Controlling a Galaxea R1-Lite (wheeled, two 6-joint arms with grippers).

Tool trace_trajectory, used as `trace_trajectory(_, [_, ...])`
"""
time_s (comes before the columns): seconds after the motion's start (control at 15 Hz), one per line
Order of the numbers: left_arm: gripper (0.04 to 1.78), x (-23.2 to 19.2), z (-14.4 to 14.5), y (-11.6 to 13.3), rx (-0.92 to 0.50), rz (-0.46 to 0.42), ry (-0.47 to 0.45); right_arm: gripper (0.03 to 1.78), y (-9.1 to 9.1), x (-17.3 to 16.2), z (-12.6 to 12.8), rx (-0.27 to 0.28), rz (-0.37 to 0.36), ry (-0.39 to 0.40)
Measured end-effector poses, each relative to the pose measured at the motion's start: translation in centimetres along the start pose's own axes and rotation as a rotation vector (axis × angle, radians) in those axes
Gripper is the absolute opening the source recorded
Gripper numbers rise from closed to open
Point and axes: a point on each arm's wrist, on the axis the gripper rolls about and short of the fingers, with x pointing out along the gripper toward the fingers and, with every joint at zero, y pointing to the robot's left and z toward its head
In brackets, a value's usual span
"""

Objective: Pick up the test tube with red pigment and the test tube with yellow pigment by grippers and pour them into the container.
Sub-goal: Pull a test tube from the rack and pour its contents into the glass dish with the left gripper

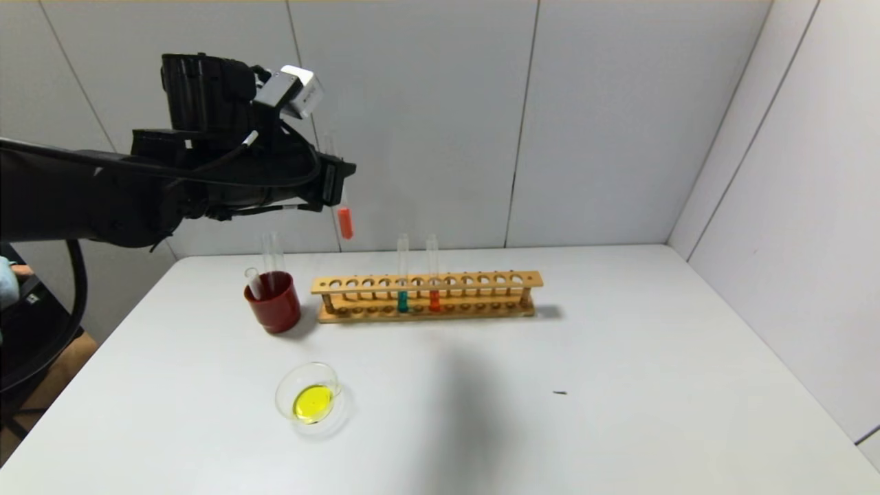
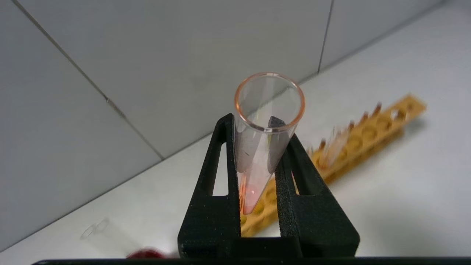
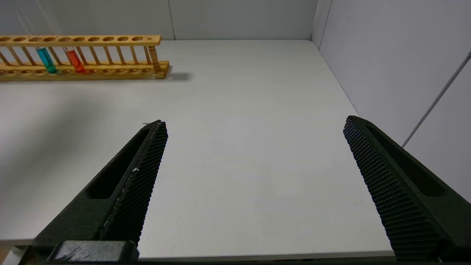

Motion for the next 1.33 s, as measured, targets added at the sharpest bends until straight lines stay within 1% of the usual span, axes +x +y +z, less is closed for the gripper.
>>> trace_trajectory(0.13, [0.32,-1.7,-1.9,-0.5,0.151,-0.017,0.067,1.75,0.0,0.0,0.0,0.000,0.000,0.000])
trace_trajectory(0.33, [0.32,-4.6,-5.7,-0.4,0.468,-0.048,0.186,1.75,0.0,0.0,0.0,0.000,0.000,0.000])
trace_trajectory(0.47, [0.32,-6.2,-7.0,-0.5,0.684,-0.078,0.227,1.75,0.0,0.0,0.0,0.000,0.000,0.000])
trace_trajectory(0.6, [0.32,-7.2,-7.8,-0.6,0.836,-0.106,0.245,1.75,0.0,0.0,0.0,0.000,0.000,0.000])
trace_trajectory(0.73, [0.32,-8.0,-8.9,-1.0,0.921,-0.140,0.270,1.75,0.0,0.0,0.0,0.000,0.000,0.000])
trace_trajectory(0.87, [0.32,-8.8,-10.5,-1.4,1.001,-0.175,0.315,1.75,0.0,0.0,0.0,0.000,0.000,0.000])
trace_trajectory(1.0, [0.32,-9.2,-11.4,-1.6,1.086,-0.191,0.355,1.75,0.0,0.0,0.0,0.000,0.000,0.000])
trace_trajectory(1.33, [0.32,-8.5,-12.6,-1.7,1.193,-0.247,0.383,1.75,0.0,0.0,0.0,0.000,0.000,0.000])
